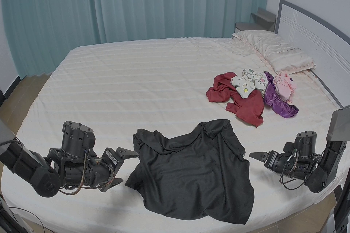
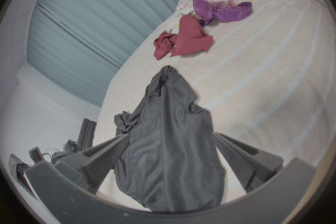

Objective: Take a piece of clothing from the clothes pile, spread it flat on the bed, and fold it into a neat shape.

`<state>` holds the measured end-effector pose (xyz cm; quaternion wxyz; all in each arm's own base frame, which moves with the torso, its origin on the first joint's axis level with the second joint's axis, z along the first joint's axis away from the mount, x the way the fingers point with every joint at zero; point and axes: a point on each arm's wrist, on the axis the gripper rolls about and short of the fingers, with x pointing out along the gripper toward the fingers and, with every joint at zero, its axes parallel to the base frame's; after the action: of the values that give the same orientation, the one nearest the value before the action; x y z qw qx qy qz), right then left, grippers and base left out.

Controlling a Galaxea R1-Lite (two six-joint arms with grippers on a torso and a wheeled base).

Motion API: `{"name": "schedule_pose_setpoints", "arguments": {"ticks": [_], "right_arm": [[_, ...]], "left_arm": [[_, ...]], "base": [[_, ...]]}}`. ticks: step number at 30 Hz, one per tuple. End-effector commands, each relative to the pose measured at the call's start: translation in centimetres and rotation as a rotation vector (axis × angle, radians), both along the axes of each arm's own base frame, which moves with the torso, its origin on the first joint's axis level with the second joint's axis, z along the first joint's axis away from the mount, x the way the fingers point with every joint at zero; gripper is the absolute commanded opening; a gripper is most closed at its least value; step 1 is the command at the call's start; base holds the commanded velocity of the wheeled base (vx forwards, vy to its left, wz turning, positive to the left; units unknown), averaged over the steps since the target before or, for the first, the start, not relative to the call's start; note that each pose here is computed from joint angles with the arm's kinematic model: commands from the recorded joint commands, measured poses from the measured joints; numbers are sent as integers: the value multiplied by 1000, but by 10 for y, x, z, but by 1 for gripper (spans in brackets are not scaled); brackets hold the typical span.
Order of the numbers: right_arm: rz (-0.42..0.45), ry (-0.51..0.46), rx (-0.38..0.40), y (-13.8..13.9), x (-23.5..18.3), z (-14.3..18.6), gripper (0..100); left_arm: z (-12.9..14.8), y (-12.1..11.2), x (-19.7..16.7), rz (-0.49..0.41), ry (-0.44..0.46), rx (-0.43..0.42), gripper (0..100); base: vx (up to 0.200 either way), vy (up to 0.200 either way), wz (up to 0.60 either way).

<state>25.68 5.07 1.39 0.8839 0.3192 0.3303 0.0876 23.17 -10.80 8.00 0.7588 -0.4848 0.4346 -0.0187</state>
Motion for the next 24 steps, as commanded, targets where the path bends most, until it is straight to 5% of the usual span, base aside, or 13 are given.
{"name": "schedule_pose_setpoints", "arguments": {"ticks": [1,11,24], "right_arm": [[4,5,-1,1,0,-2,100],[39,26,13,3,-2,-5,100],[79,80,-13,11,-1,-25,100]], "left_arm": [[-1,-1,-1,-4,4,1,100],[-2,-1,-1,-6,5,3,100],[-10,-2,0,-4,36,18,100]], "base": [[0,-200,0],[0,-20,0],[-200,0,0]]}}
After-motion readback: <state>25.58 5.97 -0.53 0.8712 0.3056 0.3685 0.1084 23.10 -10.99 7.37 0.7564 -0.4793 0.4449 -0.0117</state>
